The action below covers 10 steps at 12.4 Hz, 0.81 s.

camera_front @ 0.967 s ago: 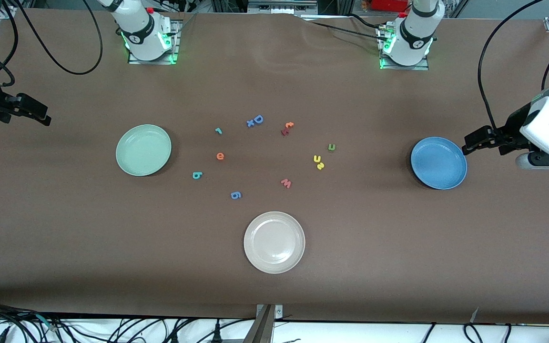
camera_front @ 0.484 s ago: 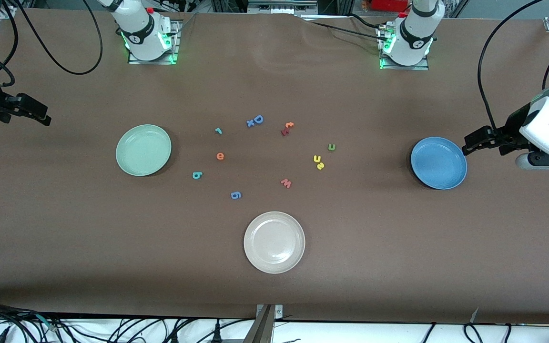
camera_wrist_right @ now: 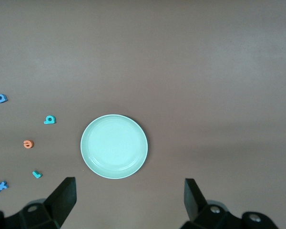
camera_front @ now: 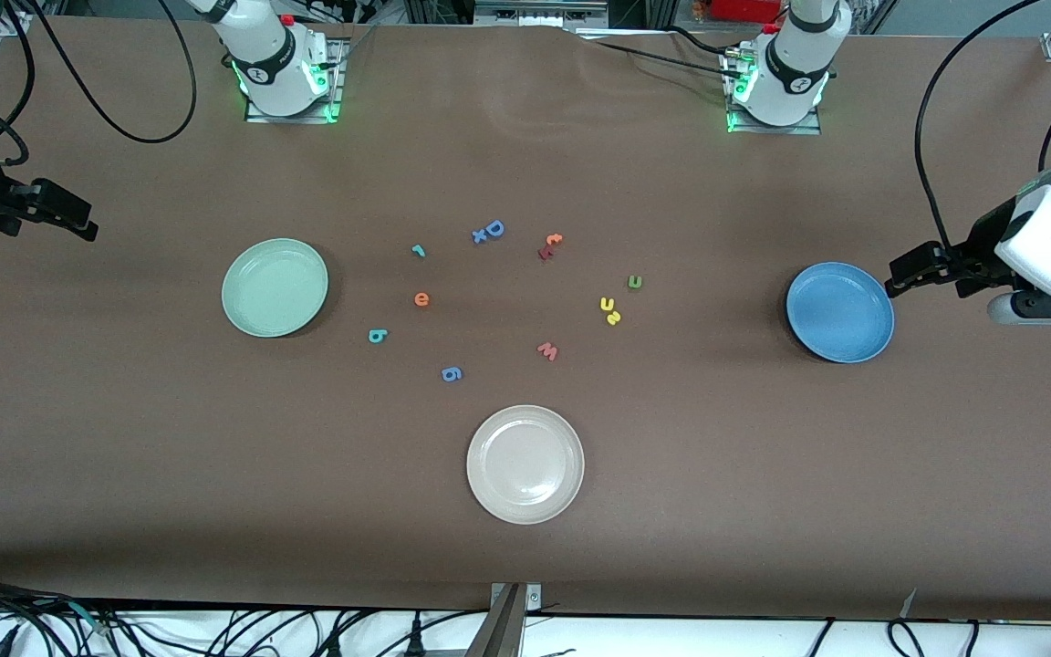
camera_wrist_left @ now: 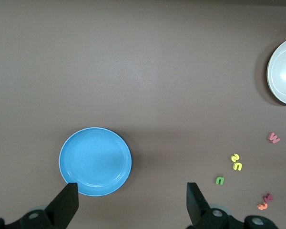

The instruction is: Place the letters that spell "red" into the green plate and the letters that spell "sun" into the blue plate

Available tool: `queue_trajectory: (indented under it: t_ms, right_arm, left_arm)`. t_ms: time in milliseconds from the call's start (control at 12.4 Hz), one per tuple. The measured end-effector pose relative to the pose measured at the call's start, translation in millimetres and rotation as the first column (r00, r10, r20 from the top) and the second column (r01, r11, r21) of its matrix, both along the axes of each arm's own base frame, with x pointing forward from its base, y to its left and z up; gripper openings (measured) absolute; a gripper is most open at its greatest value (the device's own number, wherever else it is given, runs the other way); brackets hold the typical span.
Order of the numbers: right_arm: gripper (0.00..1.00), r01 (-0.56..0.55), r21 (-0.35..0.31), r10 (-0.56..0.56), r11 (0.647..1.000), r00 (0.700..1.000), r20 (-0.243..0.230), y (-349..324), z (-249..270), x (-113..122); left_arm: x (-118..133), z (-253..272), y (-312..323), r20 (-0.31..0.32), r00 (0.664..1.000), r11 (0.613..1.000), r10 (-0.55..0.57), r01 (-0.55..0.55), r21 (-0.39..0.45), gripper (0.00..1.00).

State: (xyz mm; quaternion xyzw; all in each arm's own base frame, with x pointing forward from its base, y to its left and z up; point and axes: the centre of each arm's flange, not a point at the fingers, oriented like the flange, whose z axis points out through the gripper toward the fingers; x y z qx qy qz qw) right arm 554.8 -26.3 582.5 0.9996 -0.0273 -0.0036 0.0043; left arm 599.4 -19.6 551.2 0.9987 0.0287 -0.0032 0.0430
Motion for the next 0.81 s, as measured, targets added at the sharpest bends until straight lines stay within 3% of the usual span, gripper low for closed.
queue_trajectory:
  t_ms: [806]
  right_arm:
    - [1.00,-0.005,0.000,0.005,1.000,1.000,-0.001,0.0,0.0,0.0]
  left_arm:
    - [0.0,0.0,-0.5,0.001,1.000,1.000,-0.008,0.008,0.000,1.00]
